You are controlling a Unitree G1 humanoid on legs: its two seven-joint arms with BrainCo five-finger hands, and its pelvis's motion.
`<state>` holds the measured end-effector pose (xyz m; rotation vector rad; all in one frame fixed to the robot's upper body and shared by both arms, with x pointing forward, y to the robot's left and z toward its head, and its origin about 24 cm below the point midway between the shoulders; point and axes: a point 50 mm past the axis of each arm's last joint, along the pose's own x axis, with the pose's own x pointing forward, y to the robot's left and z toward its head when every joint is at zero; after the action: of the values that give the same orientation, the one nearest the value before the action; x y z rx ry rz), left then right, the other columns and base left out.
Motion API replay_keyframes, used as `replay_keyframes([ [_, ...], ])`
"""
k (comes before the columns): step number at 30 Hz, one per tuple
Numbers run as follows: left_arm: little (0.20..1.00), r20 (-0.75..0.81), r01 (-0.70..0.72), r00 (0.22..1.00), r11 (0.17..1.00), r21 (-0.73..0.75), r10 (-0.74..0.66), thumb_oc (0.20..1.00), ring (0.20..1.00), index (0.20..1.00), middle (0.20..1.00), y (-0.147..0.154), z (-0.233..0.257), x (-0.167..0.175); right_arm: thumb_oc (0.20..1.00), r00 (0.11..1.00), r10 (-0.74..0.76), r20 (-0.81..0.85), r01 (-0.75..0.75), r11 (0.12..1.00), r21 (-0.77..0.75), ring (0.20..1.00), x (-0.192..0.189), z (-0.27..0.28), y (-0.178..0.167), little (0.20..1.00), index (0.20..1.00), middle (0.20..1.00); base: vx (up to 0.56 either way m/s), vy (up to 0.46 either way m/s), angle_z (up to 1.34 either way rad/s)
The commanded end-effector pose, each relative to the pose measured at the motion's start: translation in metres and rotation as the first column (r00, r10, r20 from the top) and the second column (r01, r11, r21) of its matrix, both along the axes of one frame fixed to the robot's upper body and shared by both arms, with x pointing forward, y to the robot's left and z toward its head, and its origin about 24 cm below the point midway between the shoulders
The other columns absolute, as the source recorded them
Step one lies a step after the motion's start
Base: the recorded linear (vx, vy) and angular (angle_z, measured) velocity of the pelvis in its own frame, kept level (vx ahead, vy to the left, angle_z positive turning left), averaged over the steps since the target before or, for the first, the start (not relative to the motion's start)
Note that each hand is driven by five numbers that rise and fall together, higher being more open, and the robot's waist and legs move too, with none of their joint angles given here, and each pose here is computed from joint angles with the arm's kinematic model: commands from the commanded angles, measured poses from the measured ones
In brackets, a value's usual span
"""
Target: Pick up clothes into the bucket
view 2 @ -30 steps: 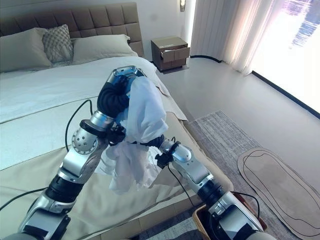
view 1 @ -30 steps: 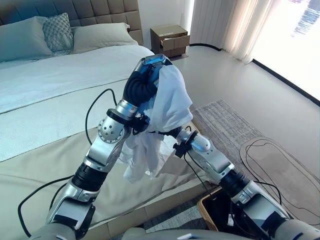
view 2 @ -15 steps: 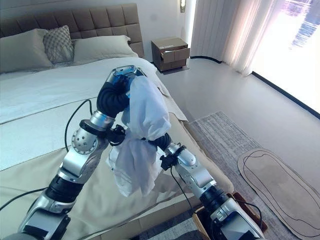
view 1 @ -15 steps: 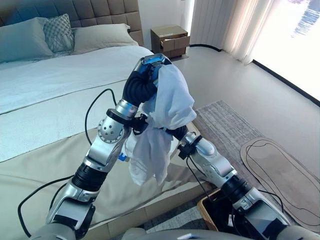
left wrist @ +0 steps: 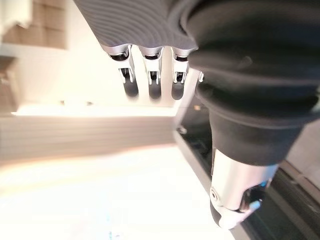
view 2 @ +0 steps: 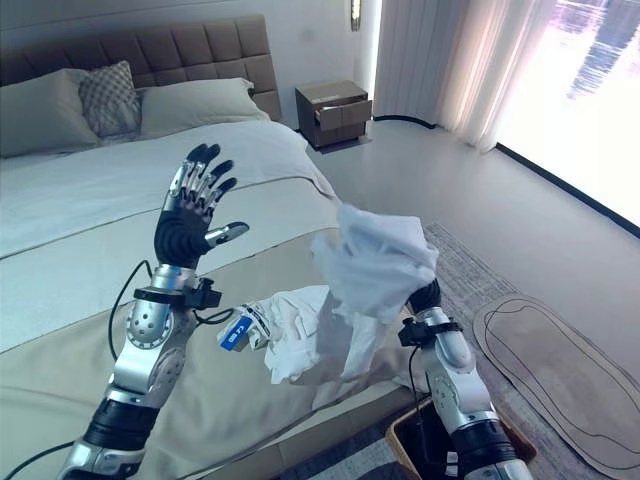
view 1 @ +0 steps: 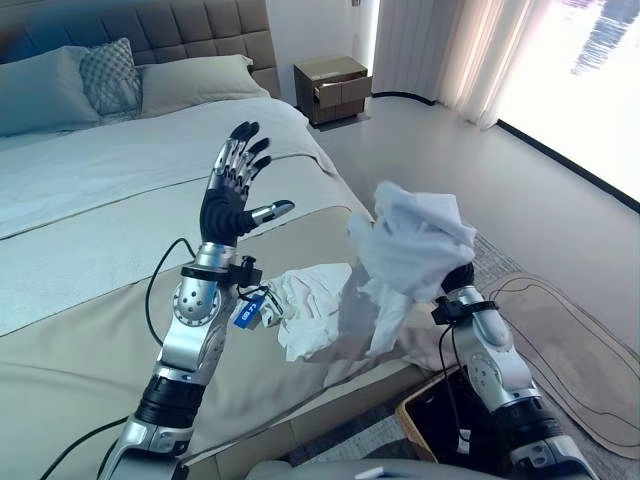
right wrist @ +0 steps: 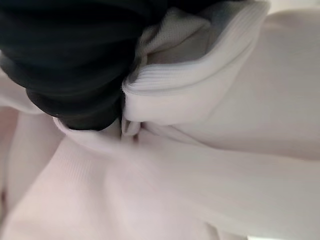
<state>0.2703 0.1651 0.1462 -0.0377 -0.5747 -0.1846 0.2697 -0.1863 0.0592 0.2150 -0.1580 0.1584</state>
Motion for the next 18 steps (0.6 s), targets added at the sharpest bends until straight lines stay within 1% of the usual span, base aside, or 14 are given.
replay_keyframes([
  [1, 1.0, 0.005, -0.06, 0.998, 0.996, 0.072, 0.06, 1.0, 1.0, 1.0, 1.0, 0.013, -0.007, 0.002, 0.2, 0.959, -0.068, 0.275, 0.043, 0.994, 0.096, 0.2, 0.003, 0.052, -0.003, 0.2, 0.2, 0.2, 0.0, 0.0, 0.0],
  [3, 1.0, -0.084, -0.062, 0.994, 0.993, 0.1, 0.071, 1.0, 1.0, 1.0, 1.0, 0.015, -0.029, 0.0, 0.2, 0.952, -0.135, 0.275, 0.107, 0.988, 0.112, 0.2, 0.0, 0.051, -0.015, 0.2, 0.2, 0.2, 0.0, 0.0, 0.0],
  [4, 1.0, -0.188, -0.051, 0.98, 0.993, 0.106, 0.071, 1.0, 1.0, 1.0, 1.0, 0.017, -0.053, -0.003, 0.2, 0.939, -0.206, 0.274, 0.18, 0.977, 0.119, 0.2, -0.003, 0.05, -0.028, 0.2, 0.2, 0.2, 0.0, 0.0, 0.0],
  [5, 1.0, -0.188, -0.05, 0.98, 0.993, 0.106, 0.069, 1.0, 1.0, 1.0, 1.0, 0.016, -0.053, -0.003, 0.2, 0.939, -0.207, 0.273, 0.181, 0.976, 0.118, 0.2, -0.004, 0.05, -0.028, 0.2, 0.2, 0.2, 0.0, 0.0, 0.0],
  [7, 1.0, -0.275, -0.056, 0.958, 0.992, 0.113, 0.085, 1.0, 1.0, 1.0, 1.0, 0.021, -0.075, -0.008, 0.2, 0.921, -0.278, 0.275, 0.253, 0.959, 0.125, 0.2, -0.008, 0.05, -0.042, 0.2, 0.2, 0.2, -0.01, 0.005, -0.04],
  [8, 1.0, -0.338, -0.064, 0.936, 0.992, 0.112, 0.099, 1.0, 1.0, 1.0, 1.0, 0.024, -0.091, -0.014, 0.2, 0.896, -0.353, 0.269, 0.332, 0.935, 0.122, 0.2, -0.012, 0.048, -0.056, 0.2, 0.2, 0.2, -0.02, 0.008, -0.08],
  [9, 1.0, -0.338, -0.064, 0.936, 0.992, 0.112, 0.099, 1.0, 1.0, 1.0, 1.0, 0.024, -0.091, -0.014, 0.2, 0.896, -0.353, 0.269, 0.332, 0.935, 0.122, 0.2, -0.012, 0.048, -0.056, 0.2, 0.2, 0.2, -0.02, 0.005, -0.05],
  [10, 1.0, -0.384, -0.067, 0.916, 0.988, 0.137, 0.115, 1.0, 1.0, 1.0, 1.0, 0.027, -0.103, -0.02, 0.2, 0.865, -0.418, 0.278, 0.406, 0.908, 0.104, 0.2, -0.018, 0.05, -0.069, 0.2, 0.2, 0.2, 0.0, 0.0, 0.0],
  [11, 1.0, -0.384, -0.066, 0.916, 0.988, 0.137, 0.115, 1.0, 1.0, 1.0, 1.0, 0.027, -0.103, -0.02, 0.2, 0.865, -0.419, 0.278, 0.406, 0.908, 0.103, 0.2, -0.018, 0.05, -0.069, 0.2, 0.2, 0.2, 0.0, 0.0, 0.0],
  [14, 1.0, -0.431, -0.077, 0.891, 0.984, 0.163, 0.141, 1.0, 1.0, 1.0, 1.0, 0.034, -0.117, -0.03, 0.2, 0.796, -0.532, 0.288, 0.539, 0.84, 0.06, 0.2, -0.03, 0.051, -0.094, 0.2, 0.2, 0.2, -0.01, -0.009, -0.09],
  [15, 1.0, -0.431, -0.077, 0.891, 0.984, 0.163, 0.141, 1.0, 1.0, 1.0, 1.0, 0.034, -0.117, -0.031, 0.2, 0.796, -0.532, 0.288, 0.54, 0.84, 0.06, 0.2, -0.03, 0.051, -0.094, 0.2, 0.2, 0.2, -0.01, -0.015, -0.18],
  [18, 1.0, -0.461, -0.107, 0.878, 0.992, 0.071, 0.128, 1.0, 1.0, 1.0, 1.0, 0.041, -0.121, -0.037, 0.2, 0.74, -0.602, 0.3, 0.618, 0.785, 0.051, 0.2, -0.043, 0.053, -0.112, 0.2, 0.2, 0.2, -0.01, -0.017, -0.17],
])
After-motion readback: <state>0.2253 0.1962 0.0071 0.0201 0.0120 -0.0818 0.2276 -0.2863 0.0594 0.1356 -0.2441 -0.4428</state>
